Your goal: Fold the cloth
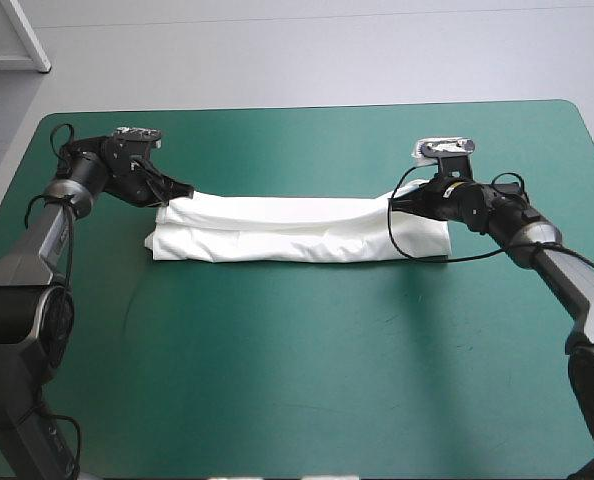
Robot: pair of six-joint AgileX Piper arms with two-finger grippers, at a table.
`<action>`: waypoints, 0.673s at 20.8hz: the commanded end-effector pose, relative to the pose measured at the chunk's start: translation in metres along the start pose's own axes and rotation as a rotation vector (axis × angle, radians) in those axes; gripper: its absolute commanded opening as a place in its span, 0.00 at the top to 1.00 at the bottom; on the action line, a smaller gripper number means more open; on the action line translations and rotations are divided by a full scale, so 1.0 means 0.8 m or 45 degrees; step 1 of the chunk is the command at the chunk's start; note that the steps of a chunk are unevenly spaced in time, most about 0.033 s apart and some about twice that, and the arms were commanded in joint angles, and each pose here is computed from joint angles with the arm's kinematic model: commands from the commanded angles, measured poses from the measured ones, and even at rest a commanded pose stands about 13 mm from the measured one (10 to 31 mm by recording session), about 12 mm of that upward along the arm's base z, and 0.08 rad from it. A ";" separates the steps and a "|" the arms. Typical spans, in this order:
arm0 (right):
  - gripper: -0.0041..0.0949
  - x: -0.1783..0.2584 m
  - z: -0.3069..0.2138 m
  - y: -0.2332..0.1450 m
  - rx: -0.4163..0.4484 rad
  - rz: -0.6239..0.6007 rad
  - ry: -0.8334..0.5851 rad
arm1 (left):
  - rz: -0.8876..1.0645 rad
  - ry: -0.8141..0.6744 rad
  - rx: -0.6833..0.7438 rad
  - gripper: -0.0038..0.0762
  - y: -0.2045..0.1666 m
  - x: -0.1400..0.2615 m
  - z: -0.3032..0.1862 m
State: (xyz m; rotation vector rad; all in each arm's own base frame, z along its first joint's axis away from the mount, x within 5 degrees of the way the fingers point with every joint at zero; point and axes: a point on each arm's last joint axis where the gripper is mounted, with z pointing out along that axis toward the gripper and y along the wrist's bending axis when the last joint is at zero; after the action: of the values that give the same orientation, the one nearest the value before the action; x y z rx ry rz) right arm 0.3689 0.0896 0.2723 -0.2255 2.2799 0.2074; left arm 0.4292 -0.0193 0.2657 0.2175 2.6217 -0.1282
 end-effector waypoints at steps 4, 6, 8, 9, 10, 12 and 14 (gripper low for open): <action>0.85 -0.021 0.003 -0.004 0.024 -0.030 -0.150 | 0.015 -0.193 -0.082 0.95 0.005 -0.024 -0.006; 0.53 -0.022 0.003 -0.004 0.018 -0.004 -0.160 | -0.005 -0.200 -0.063 0.83 0.004 -0.024 -0.005; 0.18 -0.027 -0.004 -0.003 0.018 -0.002 -0.195 | -0.015 -0.189 -0.044 0.64 0.002 -0.025 -0.011; 0.12 -0.031 -0.011 -0.003 0.016 -0.003 -0.216 | -0.013 -0.191 -0.040 0.53 0.000 -0.027 -0.021; 0.12 -0.036 -0.024 -0.002 0.015 -0.004 -0.248 | -0.009 -0.193 -0.037 0.46 -0.001 -0.029 -0.034; 0.14 -0.049 -0.055 0.001 0.012 -0.013 -0.329 | 0.004 -0.236 -0.035 0.41 -0.005 -0.039 -0.069; 0.14 -0.055 -0.079 0.003 0.007 -0.016 -0.372 | 0.009 -0.272 -0.026 0.41 -0.009 -0.045 -0.096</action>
State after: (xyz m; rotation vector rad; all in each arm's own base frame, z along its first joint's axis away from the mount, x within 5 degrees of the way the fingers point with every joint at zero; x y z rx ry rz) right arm 0.3661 0.0882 0.2923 -0.2123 2.1813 0.2092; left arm 0.4395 -0.0176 0.2782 0.2075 2.5862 -0.0960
